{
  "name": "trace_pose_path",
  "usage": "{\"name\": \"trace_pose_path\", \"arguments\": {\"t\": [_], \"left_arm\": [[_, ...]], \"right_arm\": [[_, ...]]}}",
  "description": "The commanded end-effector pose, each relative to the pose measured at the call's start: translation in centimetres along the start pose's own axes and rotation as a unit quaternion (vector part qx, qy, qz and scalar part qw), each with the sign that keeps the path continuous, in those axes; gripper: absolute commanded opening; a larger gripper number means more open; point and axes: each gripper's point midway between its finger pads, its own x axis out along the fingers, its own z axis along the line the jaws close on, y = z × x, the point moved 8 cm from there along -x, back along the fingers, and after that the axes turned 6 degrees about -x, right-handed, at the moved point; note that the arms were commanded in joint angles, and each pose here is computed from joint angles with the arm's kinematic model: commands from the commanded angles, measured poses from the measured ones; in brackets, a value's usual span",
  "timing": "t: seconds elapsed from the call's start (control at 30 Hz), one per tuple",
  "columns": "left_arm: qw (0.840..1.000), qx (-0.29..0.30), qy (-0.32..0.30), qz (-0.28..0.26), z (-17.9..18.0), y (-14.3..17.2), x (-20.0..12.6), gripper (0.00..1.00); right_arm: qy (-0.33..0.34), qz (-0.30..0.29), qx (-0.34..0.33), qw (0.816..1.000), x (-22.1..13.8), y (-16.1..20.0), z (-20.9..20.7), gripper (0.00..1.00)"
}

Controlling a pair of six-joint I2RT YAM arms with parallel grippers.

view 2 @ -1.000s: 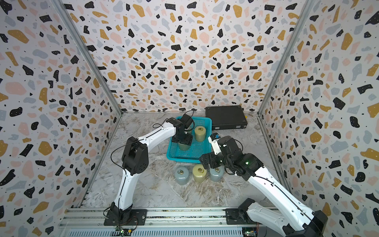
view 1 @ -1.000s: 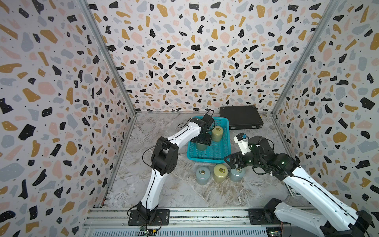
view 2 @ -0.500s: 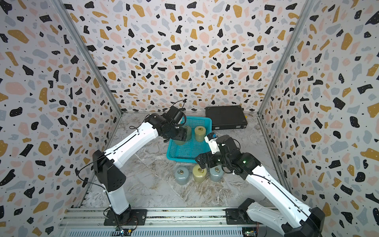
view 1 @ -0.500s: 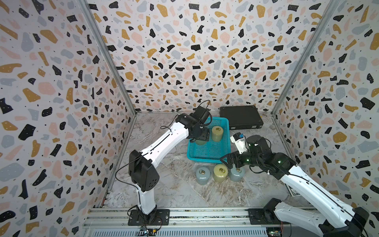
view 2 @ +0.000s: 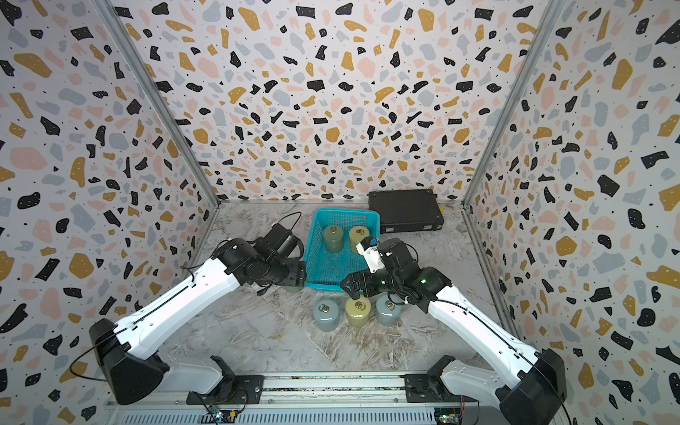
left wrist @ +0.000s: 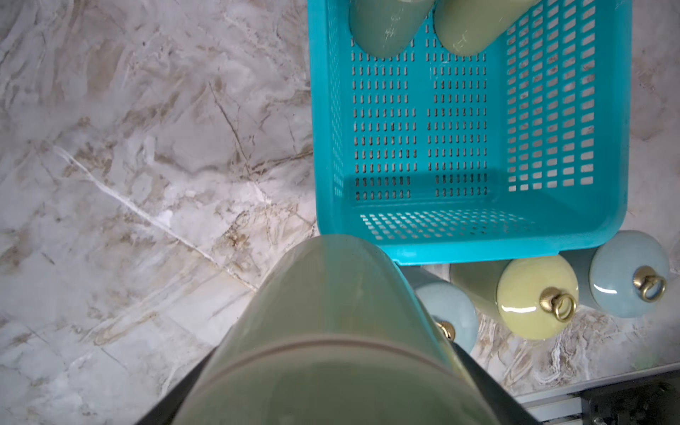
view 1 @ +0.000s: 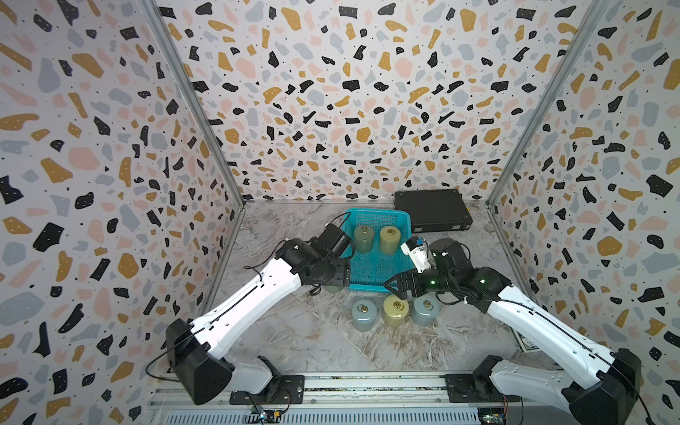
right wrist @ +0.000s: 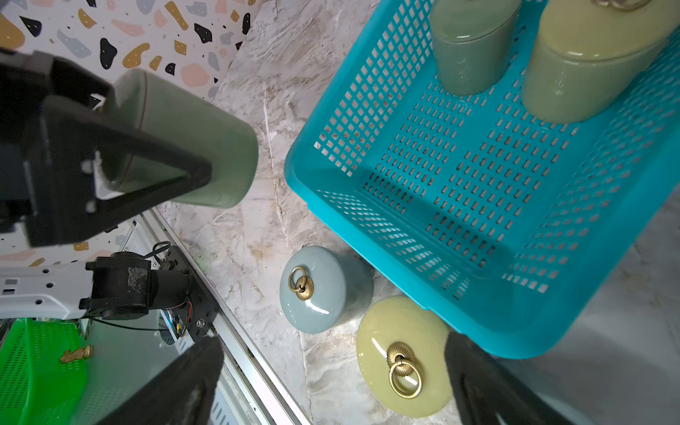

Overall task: Take the tea canister out of the basket
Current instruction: Place the tea canister at the center of the board.

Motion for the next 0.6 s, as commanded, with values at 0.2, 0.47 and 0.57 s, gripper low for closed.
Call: {"name": "trace_pose_path", "arguments": {"t": [0.2, 0.47, 0.57], "left_arm": [[0.998, -0.052, 0.018, -0.025, 1.2, 4.0, 2.1, 0.80], [0.999, -0.048, 0.014, -0.014, 0.8, 6.2, 6.0, 0.80], [0.999, -0.047, 0.010, -0.011, 0.9, 6.7, 7.2, 0.80]], "right_arm": [[-0.033, -0.008, -0.021, 0.999, 0.3, -2.0, 1.6, 0.99], [-0.034, 0.006, -0.021, 0.999, 0.4, -1.6, 1.9, 0.99], [-0.032, 0.008, -0.019, 0.999, 0.3, -1.5, 1.9, 0.99]]}}
